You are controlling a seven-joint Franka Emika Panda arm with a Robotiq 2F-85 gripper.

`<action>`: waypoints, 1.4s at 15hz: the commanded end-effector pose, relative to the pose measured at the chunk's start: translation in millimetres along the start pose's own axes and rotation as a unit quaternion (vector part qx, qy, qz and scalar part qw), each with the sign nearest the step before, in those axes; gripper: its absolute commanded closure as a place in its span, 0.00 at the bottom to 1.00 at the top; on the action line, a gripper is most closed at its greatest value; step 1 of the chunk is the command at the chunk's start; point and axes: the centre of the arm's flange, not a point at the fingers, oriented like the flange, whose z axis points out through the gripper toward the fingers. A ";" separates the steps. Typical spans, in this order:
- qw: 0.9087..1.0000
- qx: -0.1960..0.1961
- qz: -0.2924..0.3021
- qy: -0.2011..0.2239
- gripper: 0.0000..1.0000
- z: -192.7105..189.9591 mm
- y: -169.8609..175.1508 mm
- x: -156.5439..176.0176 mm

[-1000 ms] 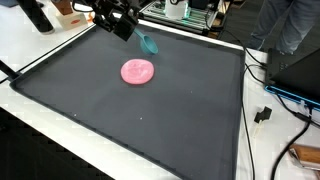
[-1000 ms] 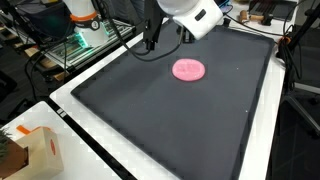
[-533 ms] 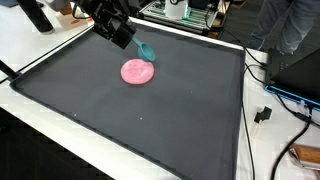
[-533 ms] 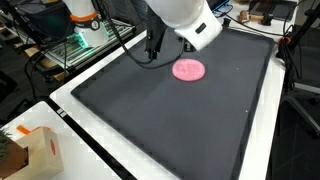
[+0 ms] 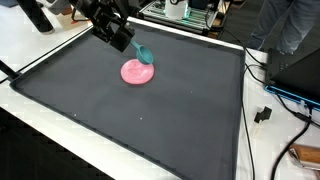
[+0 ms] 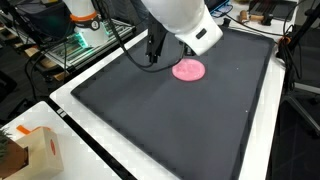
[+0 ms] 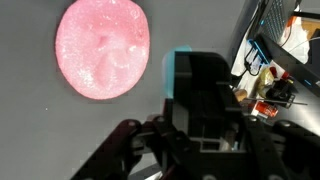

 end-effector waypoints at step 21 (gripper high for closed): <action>0.995 -0.098 0.023 -0.028 0.75 -27.4 -61.3 22.0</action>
